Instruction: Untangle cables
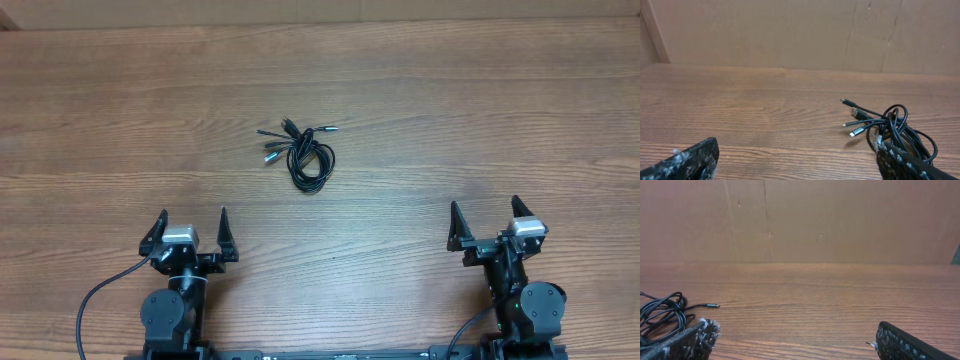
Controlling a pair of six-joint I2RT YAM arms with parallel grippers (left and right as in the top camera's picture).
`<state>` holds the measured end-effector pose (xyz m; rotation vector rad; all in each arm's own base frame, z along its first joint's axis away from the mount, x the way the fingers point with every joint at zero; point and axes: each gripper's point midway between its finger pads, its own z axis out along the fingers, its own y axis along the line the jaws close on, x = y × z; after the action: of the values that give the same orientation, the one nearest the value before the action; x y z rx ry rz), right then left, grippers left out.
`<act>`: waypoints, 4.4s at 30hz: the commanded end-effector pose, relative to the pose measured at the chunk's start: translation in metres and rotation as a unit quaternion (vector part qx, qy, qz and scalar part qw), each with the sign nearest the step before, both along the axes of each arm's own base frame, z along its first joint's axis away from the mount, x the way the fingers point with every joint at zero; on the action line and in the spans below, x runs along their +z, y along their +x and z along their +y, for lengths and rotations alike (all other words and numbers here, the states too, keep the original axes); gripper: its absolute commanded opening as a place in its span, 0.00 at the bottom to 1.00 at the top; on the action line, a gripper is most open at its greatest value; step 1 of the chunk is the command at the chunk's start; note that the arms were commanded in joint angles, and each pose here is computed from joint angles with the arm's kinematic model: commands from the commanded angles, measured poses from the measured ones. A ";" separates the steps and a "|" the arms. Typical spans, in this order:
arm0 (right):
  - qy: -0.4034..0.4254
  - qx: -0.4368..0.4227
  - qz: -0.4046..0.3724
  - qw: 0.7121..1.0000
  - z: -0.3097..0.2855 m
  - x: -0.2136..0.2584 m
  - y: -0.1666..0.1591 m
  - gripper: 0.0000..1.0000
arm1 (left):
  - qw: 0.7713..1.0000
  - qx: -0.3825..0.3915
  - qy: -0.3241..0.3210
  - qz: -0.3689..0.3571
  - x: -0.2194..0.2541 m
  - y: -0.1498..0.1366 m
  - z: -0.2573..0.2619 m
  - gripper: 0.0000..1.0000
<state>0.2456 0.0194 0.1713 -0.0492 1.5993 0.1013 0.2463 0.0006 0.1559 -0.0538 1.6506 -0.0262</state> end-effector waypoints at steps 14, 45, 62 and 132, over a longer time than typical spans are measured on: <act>0.002 -0.007 -0.002 1.000 -0.003 -0.002 0.000 1.00 | 1.000 0.003 -0.003 -0.003 0.001 0.000 0.000 1.00; 0.002 -0.007 -0.002 1.000 -0.003 -0.002 0.000 1.00 | 1.000 0.003 -0.003 -0.003 0.001 0.000 0.000 1.00; 0.002 -0.007 -0.002 1.000 -0.003 -0.002 0.000 1.00 | 1.000 0.003 -0.003 -0.003 0.001 0.000 0.000 1.00; 0.002 -0.007 -0.002 1.000 -0.003 -0.002 0.000 1.00 | 0.929 -0.080 -0.056 0.356 0.101 0.028 -0.036 1.00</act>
<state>0.2455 0.0194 0.1713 -0.0492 1.5993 0.1013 0.2664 -0.0261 0.2470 -0.0362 2.3687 -0.1926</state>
